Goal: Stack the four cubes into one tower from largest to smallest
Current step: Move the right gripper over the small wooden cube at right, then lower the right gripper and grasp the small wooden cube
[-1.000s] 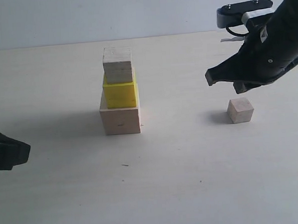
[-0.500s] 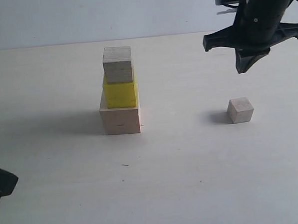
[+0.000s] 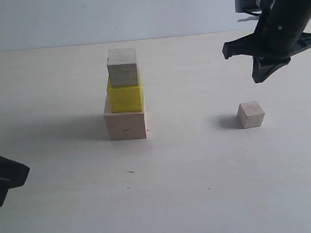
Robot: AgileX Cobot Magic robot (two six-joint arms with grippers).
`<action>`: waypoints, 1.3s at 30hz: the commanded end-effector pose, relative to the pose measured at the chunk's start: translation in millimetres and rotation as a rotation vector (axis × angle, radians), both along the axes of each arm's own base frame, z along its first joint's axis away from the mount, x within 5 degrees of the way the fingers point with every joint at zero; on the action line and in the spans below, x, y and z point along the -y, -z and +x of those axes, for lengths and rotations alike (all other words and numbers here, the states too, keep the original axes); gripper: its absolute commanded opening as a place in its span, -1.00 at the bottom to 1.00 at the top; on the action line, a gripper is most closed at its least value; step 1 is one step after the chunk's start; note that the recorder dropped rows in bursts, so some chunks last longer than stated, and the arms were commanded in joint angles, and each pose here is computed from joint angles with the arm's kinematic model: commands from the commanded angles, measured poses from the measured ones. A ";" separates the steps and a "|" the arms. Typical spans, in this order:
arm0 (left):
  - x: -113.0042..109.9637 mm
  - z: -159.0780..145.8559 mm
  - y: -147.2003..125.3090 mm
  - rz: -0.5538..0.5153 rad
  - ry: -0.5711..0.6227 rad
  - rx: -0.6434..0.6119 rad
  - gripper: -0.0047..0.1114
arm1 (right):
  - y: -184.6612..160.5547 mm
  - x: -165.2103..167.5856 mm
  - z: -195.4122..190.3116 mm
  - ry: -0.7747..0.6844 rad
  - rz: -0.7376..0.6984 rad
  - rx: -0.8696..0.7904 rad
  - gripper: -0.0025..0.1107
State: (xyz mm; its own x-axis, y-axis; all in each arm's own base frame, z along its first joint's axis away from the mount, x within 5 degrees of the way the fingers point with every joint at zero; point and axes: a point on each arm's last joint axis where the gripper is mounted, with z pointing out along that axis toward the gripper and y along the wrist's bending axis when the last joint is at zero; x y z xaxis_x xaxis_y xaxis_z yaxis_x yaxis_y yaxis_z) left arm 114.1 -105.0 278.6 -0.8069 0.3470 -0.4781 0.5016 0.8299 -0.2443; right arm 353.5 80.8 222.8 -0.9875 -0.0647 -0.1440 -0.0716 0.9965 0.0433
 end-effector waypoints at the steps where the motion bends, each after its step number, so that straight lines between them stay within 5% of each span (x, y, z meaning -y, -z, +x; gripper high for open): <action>1: 0.1 -0.1 -1.1 -0.017 -0.006 0.008 -0.90 | 24.0 -2.6 -1.3 0.006 0.029 0.019 -0.70; 7: 0.2 0.2 -1.3 -0.019 -0.007 0.011 -0.90 | 30.6 -2.4 -0.4 -0.002 0.025 0.029 -0.03; 10: 0.5 0.7 -1.6 -0.024 -0.008 0.017 -0.90 | 33.9 -3.3 0.7 0.003 0.033 0.025 0.12; 39: 1.6 -2.2 -1.1 -0.037 -0.006 -0.021 -0.90 | 87.2 -5.9 23.3 -0.040 -0.035 -0.134 0.12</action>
